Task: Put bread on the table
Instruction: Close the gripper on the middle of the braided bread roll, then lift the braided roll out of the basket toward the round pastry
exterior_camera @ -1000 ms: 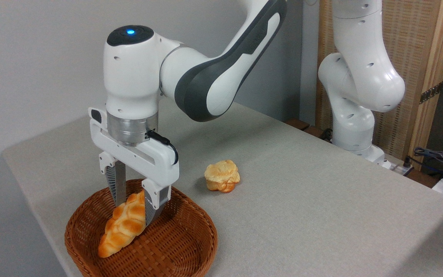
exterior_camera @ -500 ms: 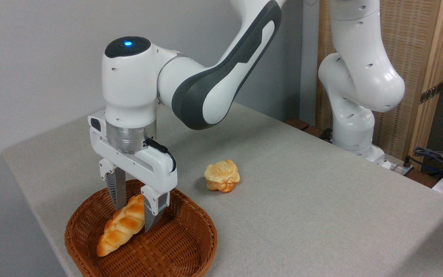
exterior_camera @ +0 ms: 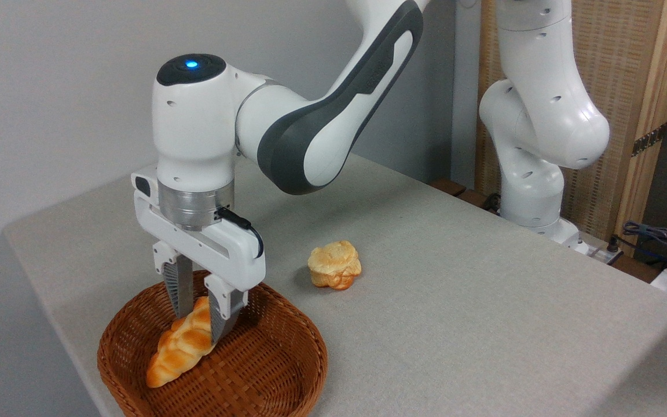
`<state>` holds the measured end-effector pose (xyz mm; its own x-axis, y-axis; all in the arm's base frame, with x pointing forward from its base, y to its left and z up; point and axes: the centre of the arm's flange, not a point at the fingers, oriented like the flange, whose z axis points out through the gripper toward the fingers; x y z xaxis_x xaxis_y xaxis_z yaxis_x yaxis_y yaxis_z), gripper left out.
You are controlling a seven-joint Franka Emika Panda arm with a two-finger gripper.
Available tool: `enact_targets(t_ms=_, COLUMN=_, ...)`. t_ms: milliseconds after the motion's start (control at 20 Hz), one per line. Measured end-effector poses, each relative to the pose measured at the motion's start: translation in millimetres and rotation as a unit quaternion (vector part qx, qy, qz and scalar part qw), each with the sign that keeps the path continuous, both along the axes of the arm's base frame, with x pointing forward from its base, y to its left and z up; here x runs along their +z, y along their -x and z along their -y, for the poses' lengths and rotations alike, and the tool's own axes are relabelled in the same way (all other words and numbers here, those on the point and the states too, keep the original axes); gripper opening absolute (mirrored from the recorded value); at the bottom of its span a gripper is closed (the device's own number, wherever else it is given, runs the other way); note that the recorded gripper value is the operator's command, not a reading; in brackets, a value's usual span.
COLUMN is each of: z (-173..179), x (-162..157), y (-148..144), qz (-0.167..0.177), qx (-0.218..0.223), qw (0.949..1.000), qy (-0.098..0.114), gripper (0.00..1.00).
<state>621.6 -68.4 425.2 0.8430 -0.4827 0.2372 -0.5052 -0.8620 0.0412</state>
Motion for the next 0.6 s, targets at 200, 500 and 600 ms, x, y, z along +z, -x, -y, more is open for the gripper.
enact_targets(t_ms=200, z=0.0, x=0.8, y=-0.3, qz=0.001, qx=0.000, qw=1.0000, qy=0.000, gripper=0.45)
enact_targets(t_ms=500, z=-0.8, x=14.1, y=-1.3, qz=0.013, qx=0.001, qw=0.9999, qy=0.002, gripper=0.45)
enact_targets(t_ms=600, z=-3.1, x=35.7, y=0.9, qz=0.030, qx=0.002, qw=0.9995, qy=0.006, gripper=0.45)
